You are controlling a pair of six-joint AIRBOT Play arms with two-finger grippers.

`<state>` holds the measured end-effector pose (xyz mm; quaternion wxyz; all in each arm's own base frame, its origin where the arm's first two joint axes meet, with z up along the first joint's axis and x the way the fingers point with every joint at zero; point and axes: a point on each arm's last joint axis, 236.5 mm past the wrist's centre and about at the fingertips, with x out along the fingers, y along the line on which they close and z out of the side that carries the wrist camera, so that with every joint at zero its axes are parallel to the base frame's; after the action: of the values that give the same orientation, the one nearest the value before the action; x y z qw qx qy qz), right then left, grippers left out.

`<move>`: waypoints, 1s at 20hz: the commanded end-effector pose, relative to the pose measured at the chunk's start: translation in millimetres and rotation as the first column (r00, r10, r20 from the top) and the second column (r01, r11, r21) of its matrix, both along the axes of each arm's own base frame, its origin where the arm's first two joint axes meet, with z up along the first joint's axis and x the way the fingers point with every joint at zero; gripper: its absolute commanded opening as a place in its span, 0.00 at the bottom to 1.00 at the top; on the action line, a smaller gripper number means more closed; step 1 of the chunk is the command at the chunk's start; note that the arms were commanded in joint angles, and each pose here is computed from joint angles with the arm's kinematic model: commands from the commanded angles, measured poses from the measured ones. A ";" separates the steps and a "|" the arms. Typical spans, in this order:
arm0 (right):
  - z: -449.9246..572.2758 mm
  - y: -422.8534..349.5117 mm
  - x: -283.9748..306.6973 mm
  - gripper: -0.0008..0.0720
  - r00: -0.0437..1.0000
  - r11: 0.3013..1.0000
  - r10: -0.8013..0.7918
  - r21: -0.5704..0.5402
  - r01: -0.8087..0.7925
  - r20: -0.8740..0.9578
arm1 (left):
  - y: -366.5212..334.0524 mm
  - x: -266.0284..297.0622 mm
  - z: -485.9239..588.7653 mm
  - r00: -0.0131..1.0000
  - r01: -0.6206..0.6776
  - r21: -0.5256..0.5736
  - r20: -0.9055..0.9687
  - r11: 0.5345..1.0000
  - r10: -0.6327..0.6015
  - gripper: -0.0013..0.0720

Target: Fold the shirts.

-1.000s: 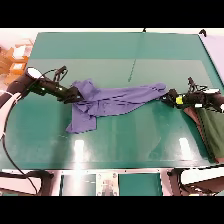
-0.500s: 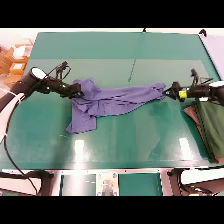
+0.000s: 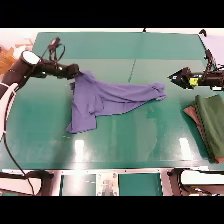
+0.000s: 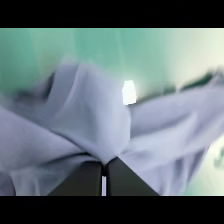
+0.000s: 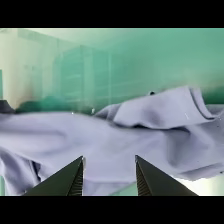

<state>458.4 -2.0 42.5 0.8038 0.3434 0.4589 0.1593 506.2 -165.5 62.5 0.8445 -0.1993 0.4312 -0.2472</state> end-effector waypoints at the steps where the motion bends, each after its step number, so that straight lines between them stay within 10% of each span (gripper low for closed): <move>1: -21.3 -4.2 -4.2 0.62 0.998 1.000 -0.020 -0.005 0.020 -0.062 | 4.0 35.5 37.9 0.985 -0.091 -0.073 0.140 0.993 0.100 0.05; 12: -156.6 26.7 -30.8 0.68 0.911 0.997 0.011 0.070 0.020 -0.412 | -9.0 42.6 6.6 0.991 -0.035 -0.102 0.123 0.994 0.048 0.05; 15: -162.7 31.6 -21.8 0.09 0.916 0.997 0.000 0.068 0.030 -0.401 | -10.6 40.5 5.9 0.992 -0.026 -0.103 0.117 0.994 0.038 0.05; 20: -80.7 30.1 18.3 0.03 0.971 0.997 0.070 0.057 -0.058 -0.230 | -23.9 31.9 44.7 0.984 0.074 -0.107 0.170 0.992 -0.055 0.05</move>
<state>461.2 21.2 -86.1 0.7146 0.3747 0.5794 0.1151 545.0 -180.9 82.4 0.8605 -0.2258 0.3584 -0.2831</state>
